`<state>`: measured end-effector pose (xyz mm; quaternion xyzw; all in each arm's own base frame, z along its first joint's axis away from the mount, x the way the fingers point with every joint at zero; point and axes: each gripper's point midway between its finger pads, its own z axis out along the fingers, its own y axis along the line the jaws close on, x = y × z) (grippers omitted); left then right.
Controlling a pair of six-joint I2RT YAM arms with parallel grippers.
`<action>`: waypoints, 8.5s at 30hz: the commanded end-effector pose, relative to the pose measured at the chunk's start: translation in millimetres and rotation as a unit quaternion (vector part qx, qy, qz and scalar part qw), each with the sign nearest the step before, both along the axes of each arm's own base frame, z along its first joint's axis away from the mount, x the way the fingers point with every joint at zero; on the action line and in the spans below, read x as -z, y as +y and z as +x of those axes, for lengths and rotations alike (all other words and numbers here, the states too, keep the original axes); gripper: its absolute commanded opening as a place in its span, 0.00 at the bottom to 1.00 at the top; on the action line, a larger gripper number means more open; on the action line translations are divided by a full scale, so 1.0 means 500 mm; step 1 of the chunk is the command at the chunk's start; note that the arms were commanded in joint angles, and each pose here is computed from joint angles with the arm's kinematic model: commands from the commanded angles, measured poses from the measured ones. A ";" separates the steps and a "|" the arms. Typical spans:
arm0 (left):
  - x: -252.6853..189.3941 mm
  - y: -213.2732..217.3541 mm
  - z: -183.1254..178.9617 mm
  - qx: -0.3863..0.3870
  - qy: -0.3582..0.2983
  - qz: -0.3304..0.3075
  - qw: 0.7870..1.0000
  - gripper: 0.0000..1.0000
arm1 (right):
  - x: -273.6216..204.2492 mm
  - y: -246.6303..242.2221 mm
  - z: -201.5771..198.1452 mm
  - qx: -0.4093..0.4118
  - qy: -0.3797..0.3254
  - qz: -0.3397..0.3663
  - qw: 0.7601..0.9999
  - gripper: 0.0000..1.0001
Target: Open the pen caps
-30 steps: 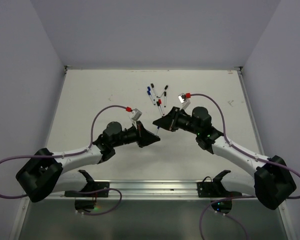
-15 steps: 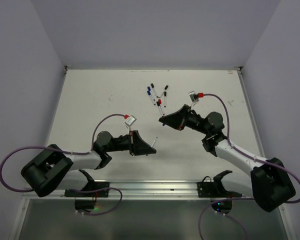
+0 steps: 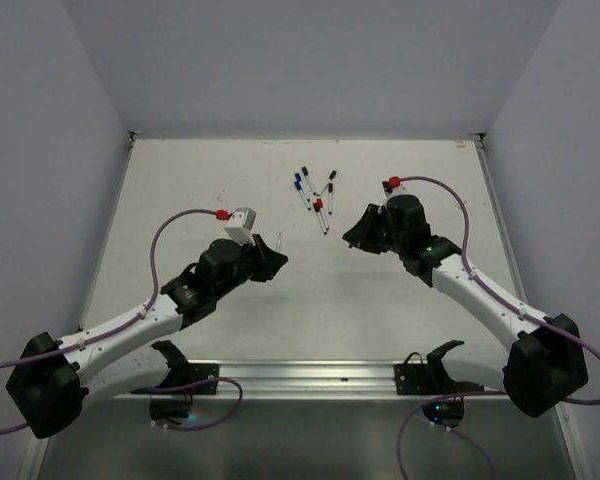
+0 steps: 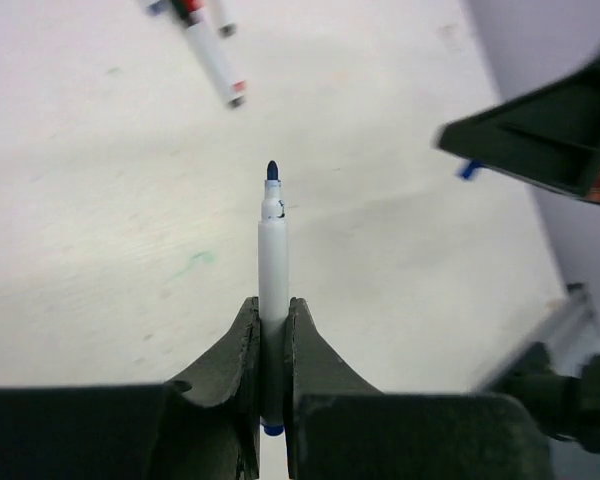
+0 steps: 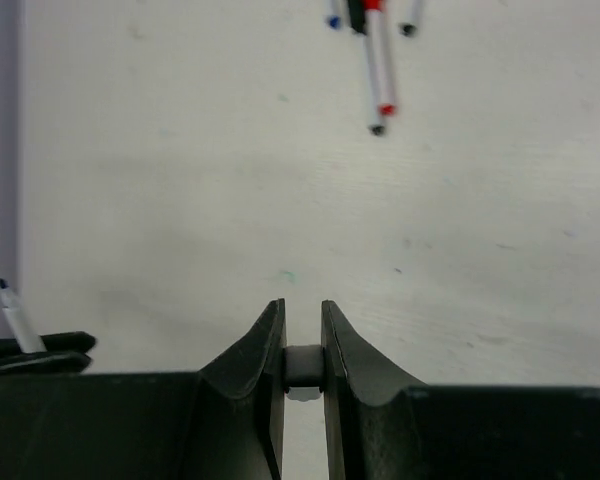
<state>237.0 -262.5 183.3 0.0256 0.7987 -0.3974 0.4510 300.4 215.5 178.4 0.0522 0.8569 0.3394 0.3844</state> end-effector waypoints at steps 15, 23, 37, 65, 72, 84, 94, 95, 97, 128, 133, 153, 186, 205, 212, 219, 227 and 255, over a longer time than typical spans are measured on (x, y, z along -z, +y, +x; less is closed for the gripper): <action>0.240 0.192 0.056 -0.183 0.092 0.245 0.948 0.00 | 0.216 -0.195 -0.039 0.073 0.180 -0.326 0.925 0.00; 0.282 0.177 0.071 -0.164 0.107 0.282 0.939 0.00 | 0.255 -0.184 -0.026 0.057 0.193 -0.336 0.920 0.01; 0.329 0.204 0.095 -0.180 0.130 0.327 0.919 0.00 | 0.291 -0.229 -0.011 0.061 0.217 -0.366 0.903 0.03; 0.373 0.103 0.130 -0.112 0.159 0.290 0.937 0.00 | 0.345 -0.126 0.010 -0.006 0.212 -0.325 0.922 0.14; 0.404 0.115 0.120 -0.118 0.173 0.302 0.930 0.16 | 0.354 -0.133 0.006 -0.001 0.213 -0.337 0.917 0.24; 0.457 0.127 0.095 -0.117 0.196 0.318 0.920 0.22 | 0.368 -0.134 -0.003 -0.003 0.216 -0.346 0.913 0.30; 0.459 0.149 0.089 -0.136 0.194 0.326 0.915 0.27 | 0.364 -0.131 0.000 -0.005 0.210 -0.344 0.915 0.37; 0.452 0.151 0.089 -0.139 0.190 0.324 0.916 0.28 | 0.360 -0.130 0.001 -0.004 0.207 -0.343 0.916 0.37; 0.442 0.155 0.091 -0.144 0.185 0.324 0.916 0.31 | 0.353 -0.130 0.003 -0.003 0.204 -0.343 0.917 0.40; 0.112 0.038 0.153 -0.056 0.031 0.207 0.976 0.66 | 0.071 -0.163 0.026 0.057 0.078 -0.327 0.940 0.99; 0.074 0.001 0.229 -0.057 0.008 0.218 0.974 0.72 | 0.071 -0.138 0.053 0.045 0.055 -0.311 0.948 0.98; 0.208 -0.030 0.545 -0.164 0.120 0.252 0.946 0.57 | 0.039 -0.116 0.156 0.076 0.046 -0.280 0.956 0.90; 0.316 -0.055 0.521 -0.142 0.134 0.316 0.928 0.57 | 0.019 -0.145 0.134 0.093 0.031 -0.279 0.955 0.92; 0.286 -0.064 0.512 -0.127 0.105 0.283 0.945 0.58 | 0.026 -0.146 0.126 0.088 0.033 -0.280 0.955 0.93; 0.258 -0.059 0.523 -0.129 0.099 0.262 0.951 0.59 | 0.025 -0.146 0.127 0.087 0.032 -0.279 0.956 0.93; 0.251 -0.038 0.543 -0.149 0.109 0.257 0.949 0.59 | 0.025 -0.147 0.125 0.085 0.031 -0.281 0.955 0.94; 0.257 -0.033 0.550 -0.156 0.116 0.258 0.946 0.59 | 0.026 -0.150 0.123 0.086 0.031 -0.285 0.954 0.94; 0.236 -0.016 0.559 -0.150 0.109 0.229 0.956 0.59 | 0.029 -0.150 0.122 0.080 0.030 -0.287 0.954 0.95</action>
